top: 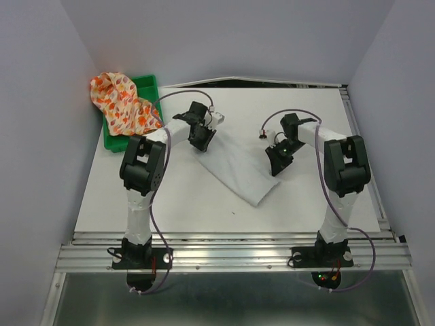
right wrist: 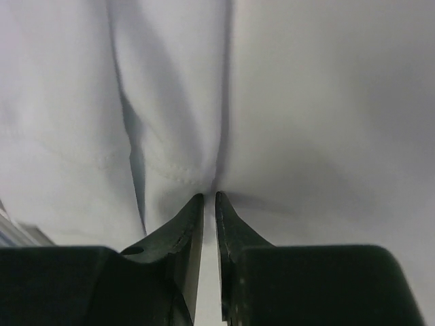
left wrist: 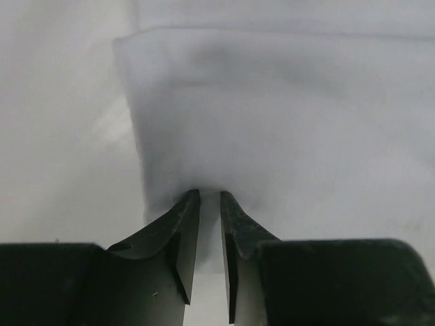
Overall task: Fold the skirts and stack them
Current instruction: Fold the skirt
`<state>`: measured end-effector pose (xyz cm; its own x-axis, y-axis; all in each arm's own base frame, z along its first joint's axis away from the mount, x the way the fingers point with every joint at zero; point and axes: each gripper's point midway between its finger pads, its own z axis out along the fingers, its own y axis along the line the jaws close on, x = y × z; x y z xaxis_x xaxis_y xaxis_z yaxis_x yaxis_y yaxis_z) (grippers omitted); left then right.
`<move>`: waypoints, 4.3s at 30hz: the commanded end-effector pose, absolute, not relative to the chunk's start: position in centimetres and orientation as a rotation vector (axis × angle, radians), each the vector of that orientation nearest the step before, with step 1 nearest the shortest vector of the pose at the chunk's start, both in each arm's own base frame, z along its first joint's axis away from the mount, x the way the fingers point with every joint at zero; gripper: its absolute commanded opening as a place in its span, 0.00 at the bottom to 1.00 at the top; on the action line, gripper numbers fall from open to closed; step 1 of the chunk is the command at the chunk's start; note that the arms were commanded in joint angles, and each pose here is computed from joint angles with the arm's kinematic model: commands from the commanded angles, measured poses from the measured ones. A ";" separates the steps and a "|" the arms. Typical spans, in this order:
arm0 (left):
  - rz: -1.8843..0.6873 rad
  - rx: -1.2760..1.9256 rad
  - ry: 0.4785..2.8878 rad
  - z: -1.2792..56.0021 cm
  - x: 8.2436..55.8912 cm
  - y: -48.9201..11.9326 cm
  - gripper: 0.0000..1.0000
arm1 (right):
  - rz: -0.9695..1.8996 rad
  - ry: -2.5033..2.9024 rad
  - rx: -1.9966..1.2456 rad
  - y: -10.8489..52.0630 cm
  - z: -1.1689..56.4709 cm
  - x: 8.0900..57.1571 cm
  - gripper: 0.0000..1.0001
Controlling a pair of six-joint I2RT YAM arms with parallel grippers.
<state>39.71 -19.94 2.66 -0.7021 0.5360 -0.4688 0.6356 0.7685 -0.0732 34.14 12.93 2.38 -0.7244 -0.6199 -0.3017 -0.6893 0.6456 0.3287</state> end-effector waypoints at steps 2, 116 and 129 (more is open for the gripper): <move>-0.127 0.889 2.376 5.9 49.5 -20.8 0.33 | 0.971 2.746 -0.962 16.0 4.5 27.9 0.19; -0.439 0.967 2.315 10.1 29.4 -28.8 0.45 | 1.371 2.604 0.463 29.4 3.4 28.3 0.13; -0.185 1.034 2.360 6.0 28.5 -27.9 0.50 | 1.369 2.658 0.504 29.0 4.2 27.0 0.26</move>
<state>26.91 -29.36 6.51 -0.5528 0.6338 -0.5411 0.7616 0.6478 -0.0192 26.94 29.11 2.68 -0.9423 0.3271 0.0713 0.2498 0.5449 0.8005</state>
